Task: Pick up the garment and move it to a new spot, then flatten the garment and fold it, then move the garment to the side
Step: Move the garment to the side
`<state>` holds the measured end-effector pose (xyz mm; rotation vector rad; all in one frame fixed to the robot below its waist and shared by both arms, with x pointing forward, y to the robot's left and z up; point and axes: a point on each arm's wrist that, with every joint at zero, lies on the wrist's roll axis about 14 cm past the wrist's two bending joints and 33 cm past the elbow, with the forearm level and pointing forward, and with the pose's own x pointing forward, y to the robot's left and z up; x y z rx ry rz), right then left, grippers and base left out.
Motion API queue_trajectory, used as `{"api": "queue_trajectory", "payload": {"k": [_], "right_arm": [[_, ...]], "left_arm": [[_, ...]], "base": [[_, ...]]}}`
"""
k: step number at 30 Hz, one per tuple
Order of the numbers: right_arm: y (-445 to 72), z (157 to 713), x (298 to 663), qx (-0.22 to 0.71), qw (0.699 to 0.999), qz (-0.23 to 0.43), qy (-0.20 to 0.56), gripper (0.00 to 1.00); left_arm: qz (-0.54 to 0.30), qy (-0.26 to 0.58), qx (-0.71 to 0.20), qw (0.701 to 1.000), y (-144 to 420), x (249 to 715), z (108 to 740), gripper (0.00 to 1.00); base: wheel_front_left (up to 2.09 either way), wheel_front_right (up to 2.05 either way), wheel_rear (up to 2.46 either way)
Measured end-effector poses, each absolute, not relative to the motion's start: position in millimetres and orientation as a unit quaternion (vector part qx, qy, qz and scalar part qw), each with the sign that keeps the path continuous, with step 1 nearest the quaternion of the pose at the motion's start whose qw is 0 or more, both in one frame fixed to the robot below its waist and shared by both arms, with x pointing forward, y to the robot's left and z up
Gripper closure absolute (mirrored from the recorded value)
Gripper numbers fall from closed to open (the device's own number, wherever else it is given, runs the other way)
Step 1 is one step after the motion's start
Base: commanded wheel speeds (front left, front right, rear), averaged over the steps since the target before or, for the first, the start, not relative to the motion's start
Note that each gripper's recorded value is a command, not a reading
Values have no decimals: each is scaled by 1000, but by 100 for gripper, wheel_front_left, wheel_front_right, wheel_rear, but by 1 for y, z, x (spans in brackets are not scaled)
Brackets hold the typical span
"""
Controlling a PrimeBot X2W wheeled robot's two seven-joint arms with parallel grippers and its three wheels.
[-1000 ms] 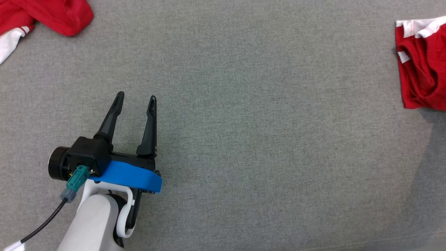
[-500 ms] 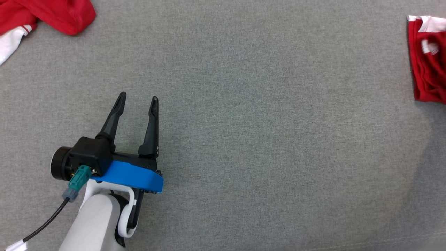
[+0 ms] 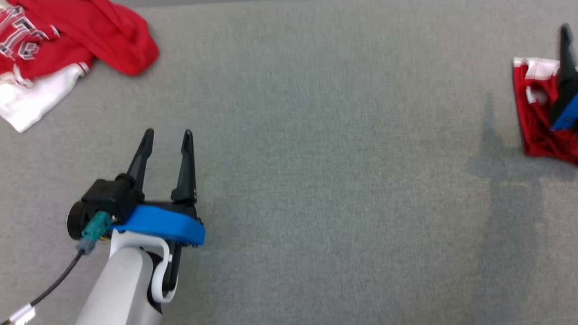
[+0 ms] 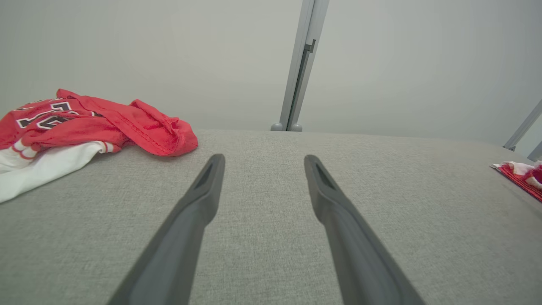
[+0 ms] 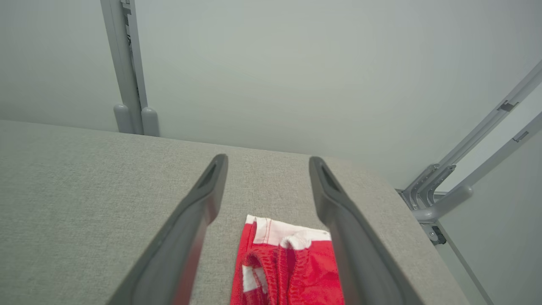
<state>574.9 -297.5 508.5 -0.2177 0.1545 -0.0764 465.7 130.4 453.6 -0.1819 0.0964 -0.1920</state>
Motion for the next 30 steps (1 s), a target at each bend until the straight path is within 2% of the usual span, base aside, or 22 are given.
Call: {"api": "queue_trajectory", "payload": {"k": [6,8,16,23,30], "right_arm": [[-250,516,558,-66,997,3,45,0],[-221,512,540,-41,998,26,36,0],[-175,500,489,9,998,54,27,0],[-159,501,445,28,998,61,4,0],[-162,497,414,24,998,54,-6,0]], "left_arm": [[-63,36,-91,993,151,455,464,0],[-44,36,-93,994,162,442,466,0],[-23,40,-94,994,172,405,466,0],[-25,42,-92,995,169,374,464,0],[-32,35,-100,994,161,366,468,0]], "base": [[0,0,0],[0,0,0],[0,0,0],[0,0,0],[0,0,0]]}}
